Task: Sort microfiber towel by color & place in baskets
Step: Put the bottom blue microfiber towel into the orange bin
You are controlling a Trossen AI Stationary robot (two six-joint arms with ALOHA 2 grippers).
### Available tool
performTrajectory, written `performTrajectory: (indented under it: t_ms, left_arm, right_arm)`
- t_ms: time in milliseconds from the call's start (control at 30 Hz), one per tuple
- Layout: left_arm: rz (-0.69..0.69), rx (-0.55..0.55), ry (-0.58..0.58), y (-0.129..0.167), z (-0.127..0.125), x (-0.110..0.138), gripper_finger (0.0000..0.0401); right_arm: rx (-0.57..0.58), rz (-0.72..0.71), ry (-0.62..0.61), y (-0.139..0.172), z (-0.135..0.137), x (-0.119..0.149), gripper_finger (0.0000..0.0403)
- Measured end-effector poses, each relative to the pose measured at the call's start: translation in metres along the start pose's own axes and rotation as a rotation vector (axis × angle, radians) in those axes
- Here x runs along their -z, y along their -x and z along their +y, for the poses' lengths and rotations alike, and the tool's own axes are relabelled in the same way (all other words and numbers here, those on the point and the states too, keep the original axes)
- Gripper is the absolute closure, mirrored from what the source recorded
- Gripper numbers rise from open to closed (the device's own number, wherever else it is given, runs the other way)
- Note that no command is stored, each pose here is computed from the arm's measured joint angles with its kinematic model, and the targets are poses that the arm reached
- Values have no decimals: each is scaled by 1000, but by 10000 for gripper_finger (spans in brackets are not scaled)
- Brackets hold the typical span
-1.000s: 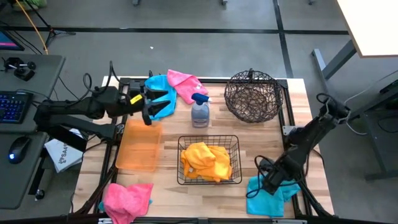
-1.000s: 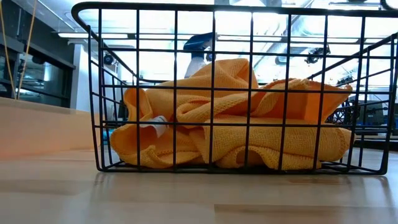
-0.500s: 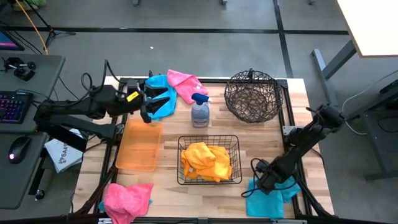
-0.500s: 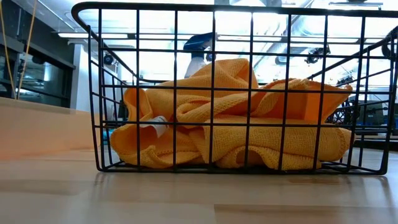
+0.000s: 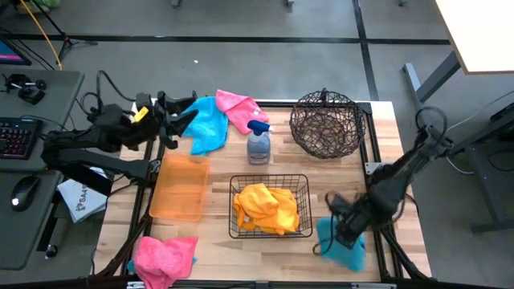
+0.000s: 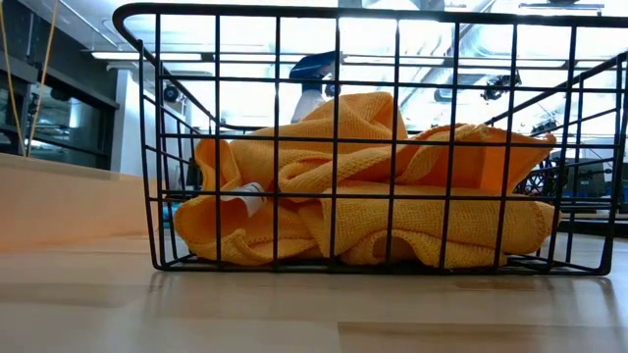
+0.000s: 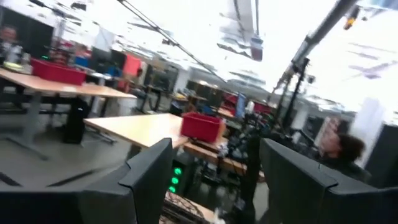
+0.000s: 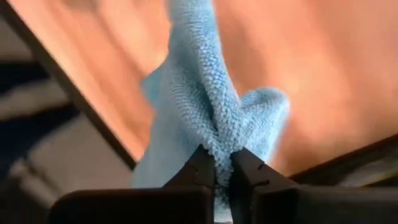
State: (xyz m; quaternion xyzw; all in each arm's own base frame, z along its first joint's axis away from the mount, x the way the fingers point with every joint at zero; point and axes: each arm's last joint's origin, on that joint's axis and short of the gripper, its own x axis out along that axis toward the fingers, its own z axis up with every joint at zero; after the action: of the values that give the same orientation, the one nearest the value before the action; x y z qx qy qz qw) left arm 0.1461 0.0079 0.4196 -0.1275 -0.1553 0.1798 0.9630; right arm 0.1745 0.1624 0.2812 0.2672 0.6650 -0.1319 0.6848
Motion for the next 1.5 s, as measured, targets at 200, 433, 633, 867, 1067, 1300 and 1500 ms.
performTrajectory:
  t_ms: [200, 433, 633, 867, 1067, 1300, 1500]
  left_arm:
    - [-7, -3, 39, 2, 1, -2, 172]
    - [51, 7, 192, -12, -4, 12, 172]
    - [178, 161, 205, -34, -16, 31, 170]
    - [364, 391, 71, -59, -35, 33, 153]
    - [568, 414, -122, -69, -41, 34, 132]
    - [714, 616, -93, -81, -52, 44, 127]
    - [788, 602, -60, -95, -54, 66, 126]
  right_arm:
    - [-39, -440, -11, 100, -8, -25, 399]
    - [-157, -848, 159, 155, -2, -70, 401]
    - [-208, -987, 210, 157, 7, -119, 402]
    - [-308, -1002, 233, 132, 33, -167, 402]
    - [-451, -1003, 270, 120, 51, -188, 403]
    - [-467, -1019, 297, 116, 56, -192, 403]
    - [-483, -1053, 377, 120, 58, -193, 403]
